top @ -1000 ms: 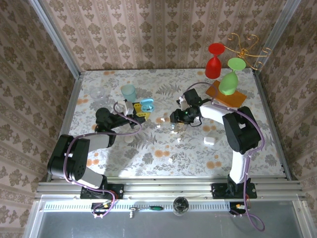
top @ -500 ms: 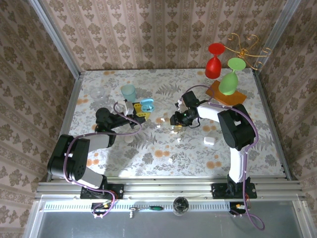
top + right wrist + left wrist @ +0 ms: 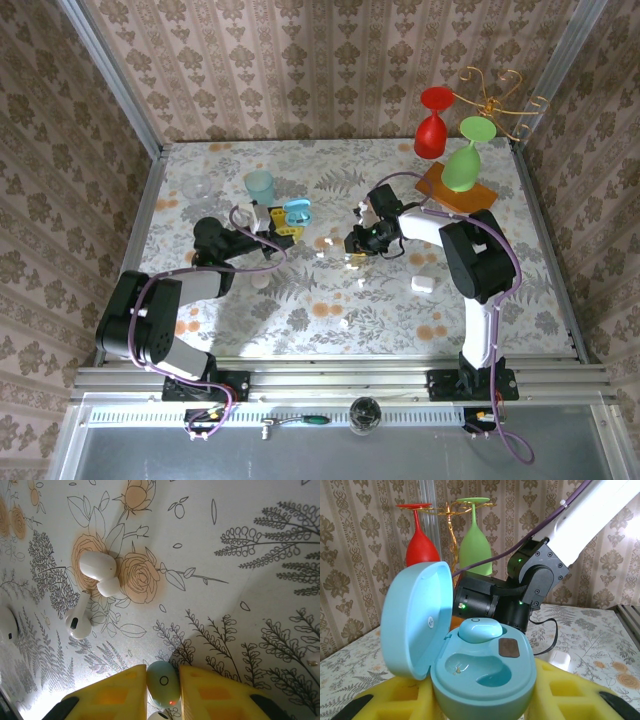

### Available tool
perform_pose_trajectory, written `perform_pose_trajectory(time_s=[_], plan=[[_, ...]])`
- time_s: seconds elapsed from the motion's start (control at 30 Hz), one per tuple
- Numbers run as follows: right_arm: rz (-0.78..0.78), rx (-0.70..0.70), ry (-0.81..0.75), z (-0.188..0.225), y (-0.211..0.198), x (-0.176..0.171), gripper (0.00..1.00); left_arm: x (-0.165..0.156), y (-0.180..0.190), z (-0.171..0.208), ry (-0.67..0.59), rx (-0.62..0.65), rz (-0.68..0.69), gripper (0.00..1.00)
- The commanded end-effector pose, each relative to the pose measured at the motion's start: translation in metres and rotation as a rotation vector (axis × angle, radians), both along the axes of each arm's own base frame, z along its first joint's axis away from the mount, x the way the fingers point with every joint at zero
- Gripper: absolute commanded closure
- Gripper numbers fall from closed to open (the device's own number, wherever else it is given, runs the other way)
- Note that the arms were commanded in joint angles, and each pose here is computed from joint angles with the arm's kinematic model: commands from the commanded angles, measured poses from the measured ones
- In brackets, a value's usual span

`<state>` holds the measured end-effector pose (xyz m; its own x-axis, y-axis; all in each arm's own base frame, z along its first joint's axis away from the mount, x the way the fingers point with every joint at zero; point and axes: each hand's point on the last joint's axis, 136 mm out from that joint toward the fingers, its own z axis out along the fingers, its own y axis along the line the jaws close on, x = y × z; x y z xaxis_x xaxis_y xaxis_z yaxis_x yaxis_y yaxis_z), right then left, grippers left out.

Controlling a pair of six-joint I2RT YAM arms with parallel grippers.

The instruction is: Insert wireless bluetooth earbuds into charging case

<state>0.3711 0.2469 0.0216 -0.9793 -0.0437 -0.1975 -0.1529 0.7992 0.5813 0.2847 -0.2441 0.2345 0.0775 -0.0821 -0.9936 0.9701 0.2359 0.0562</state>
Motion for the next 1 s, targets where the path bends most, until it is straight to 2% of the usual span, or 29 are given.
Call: perform_pose_trajectory(time_s=[0.0, 0.23, 0.43, 0.63, 0.73, 0.97], plan=[[-0.026, -0.044, -0.005, 0.001, -0.009, -0.007, 0.77, 0.005, -0.004, 0.003, -0.063, 0.001, 0.007, 0.75], [-0.102, -0.092, -0.116, 0.04, -0.027, -0.005, 0.76, 0.032, -0.015, -0.011, -0.09, 0.019, 0.153, 0.77], [-0.15, -0.084, -0.214, 0.091, -0.038, -0.009, 0.76, 0.054, -0.027, -0.022, -0.117, 0.043, 0.253, 0.76], [-0.146, -0.06, -0.317, 0.15, -0.039, -0.013, 0.76, 0.065, -0.04, -0.035, -0.131, 0.071, 0.248, 0.77], [-0.13, -0.038, -0.36, 0.175, -0.033, -0.014, 0.76, 0.062, -0.058, -0.039, -0.13, 0.073, 0.23, 0.76], [-0.081, -0.007, -0.439, 0.21, -0.009, -0.009, 0.76, 0.059, -0.079, -0.044, -0.134, 0.076, 0.198, 0.77]])
